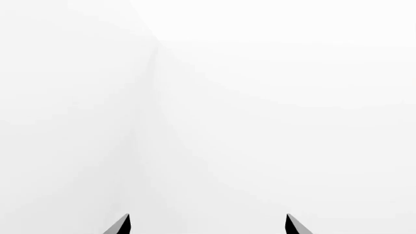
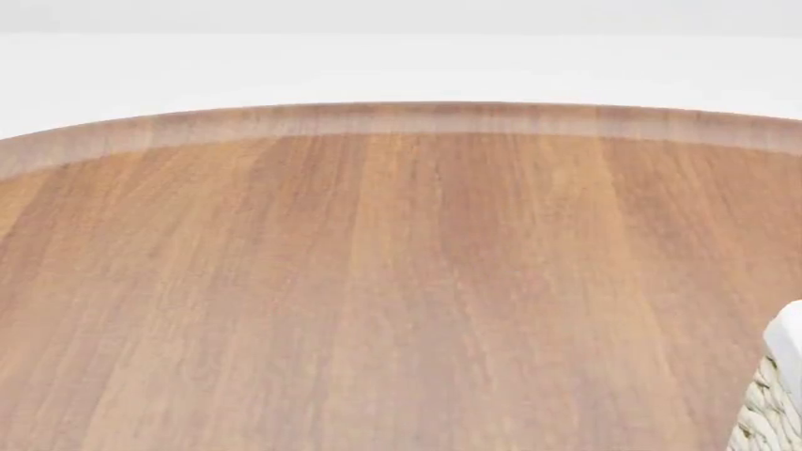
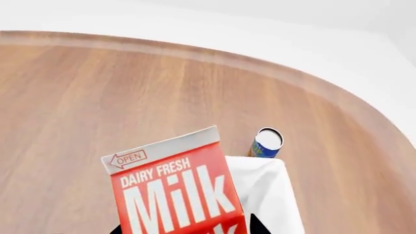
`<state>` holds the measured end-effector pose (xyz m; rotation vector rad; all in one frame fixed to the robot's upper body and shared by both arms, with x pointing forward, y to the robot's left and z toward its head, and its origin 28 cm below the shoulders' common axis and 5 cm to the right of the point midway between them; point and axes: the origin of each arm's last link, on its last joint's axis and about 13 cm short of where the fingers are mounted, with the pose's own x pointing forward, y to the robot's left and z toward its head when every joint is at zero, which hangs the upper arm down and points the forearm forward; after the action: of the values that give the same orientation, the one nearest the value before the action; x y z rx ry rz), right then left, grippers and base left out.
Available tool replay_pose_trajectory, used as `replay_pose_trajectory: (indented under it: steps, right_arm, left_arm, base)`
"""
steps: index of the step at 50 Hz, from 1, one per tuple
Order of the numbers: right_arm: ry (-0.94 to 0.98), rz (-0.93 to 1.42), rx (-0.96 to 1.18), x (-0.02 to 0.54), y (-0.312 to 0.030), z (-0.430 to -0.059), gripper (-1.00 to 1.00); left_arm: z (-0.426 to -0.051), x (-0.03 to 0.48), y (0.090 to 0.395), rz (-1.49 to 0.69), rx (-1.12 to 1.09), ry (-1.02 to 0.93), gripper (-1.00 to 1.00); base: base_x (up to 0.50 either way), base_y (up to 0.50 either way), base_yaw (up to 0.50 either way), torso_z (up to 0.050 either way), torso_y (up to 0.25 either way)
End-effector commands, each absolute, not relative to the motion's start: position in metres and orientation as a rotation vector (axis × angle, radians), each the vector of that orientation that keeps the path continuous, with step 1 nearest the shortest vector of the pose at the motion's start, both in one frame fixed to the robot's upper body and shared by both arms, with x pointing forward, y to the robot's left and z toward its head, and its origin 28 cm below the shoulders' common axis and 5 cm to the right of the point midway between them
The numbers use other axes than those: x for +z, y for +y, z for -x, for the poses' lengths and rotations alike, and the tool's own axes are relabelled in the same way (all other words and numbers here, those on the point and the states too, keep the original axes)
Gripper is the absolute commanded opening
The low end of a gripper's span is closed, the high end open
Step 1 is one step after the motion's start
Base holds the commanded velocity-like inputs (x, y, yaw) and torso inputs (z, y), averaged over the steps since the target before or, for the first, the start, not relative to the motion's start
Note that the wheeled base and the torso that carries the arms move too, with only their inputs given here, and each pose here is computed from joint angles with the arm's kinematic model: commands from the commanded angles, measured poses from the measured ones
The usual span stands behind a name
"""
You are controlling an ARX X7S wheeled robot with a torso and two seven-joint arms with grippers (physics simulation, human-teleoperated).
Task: Pick the milk and place it in the basket.
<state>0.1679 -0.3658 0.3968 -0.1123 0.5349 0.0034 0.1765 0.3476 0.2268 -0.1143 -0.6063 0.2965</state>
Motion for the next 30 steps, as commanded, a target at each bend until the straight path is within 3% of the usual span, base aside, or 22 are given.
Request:
replay_pose_trajectory:
  steps: [1,30]
  right_arm:
    - [0.457,0.165,-0.057,0.408,-0.367,-0.171,-1.0]
    - [0.508,0.209,-0.106,0.379,-0.37,-0.201,-1.0]
  left_arm:
    - [-0.176,0.225,0.352,0.115,0.336,-0.628,1.0]
    - [-0.175,0.225,0.353,0.115,0.339,-0.633,1.0]
  base:
    - [0.0,0.0,0.0,0.0,0.01]
    - [0.0,0.0,0.0,0.001,0.001]
